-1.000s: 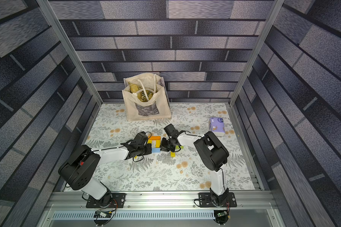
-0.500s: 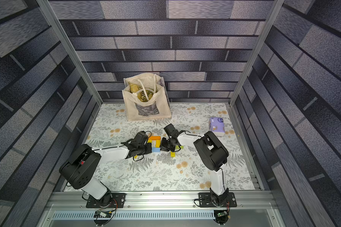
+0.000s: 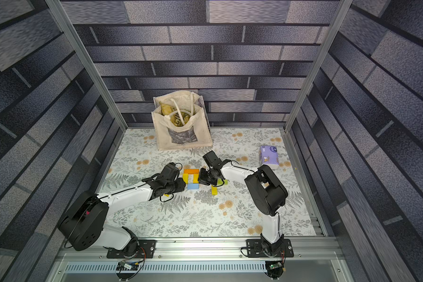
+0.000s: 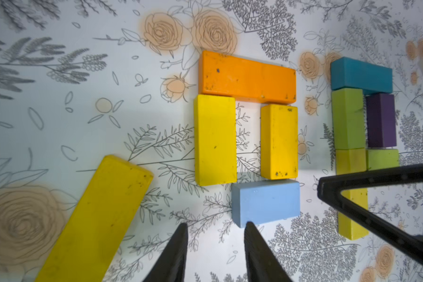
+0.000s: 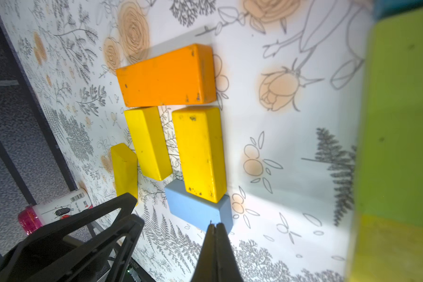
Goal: Assemble the letter p with building blocks
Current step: Assemble the building block at the center of the board, then pick up the building block from the center of the board, then assemble the building block at the center of the board.
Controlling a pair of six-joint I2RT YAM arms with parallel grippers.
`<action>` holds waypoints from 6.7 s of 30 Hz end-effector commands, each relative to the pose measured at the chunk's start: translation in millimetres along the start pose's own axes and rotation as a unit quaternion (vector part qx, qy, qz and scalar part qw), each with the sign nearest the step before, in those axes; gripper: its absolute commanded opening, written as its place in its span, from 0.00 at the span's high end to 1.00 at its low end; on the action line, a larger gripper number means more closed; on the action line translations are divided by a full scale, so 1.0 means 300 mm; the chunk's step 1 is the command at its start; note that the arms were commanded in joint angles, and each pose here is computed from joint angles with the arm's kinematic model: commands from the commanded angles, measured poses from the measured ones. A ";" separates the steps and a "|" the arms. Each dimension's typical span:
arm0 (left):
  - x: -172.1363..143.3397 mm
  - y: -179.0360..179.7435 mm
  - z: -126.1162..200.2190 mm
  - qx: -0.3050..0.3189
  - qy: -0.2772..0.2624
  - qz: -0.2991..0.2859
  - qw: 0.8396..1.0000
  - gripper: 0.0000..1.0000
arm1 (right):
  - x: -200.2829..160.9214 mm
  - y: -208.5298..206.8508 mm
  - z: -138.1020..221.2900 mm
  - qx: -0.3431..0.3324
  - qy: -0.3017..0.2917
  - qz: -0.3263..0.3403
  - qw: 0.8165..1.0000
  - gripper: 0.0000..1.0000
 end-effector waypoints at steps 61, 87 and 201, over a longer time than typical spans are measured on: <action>-0.152 0.033 -0.016 0.065 0.045 0.007 0.997 0.90 | -0.012 -0.014 0.236 -0.041 -0.087 0.112 0.989 0.95; -0.139 -0.017 -0.046 0.055 0.053 -0.001 0.997 0.73 | -0.055 -0.093 0.226 -0.053 -0.084 0.100 0.990 0.95; -0.255 -0.053 0.032 0.031 0.054 -0.016 0.998 1.00 | -0.121 -0.114 0.090 -0.045 -0.025 0.063 0.997 0.99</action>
Point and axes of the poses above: each gripper's point midway between its finger pads, its own z axis back along the fingers, its own y axis along the line the jaws close on, x = y × z, the point moved 4 cm from there along z, back along the fingers, and after that the axes turned 6 degrees about -z, right-handed, at the moved point
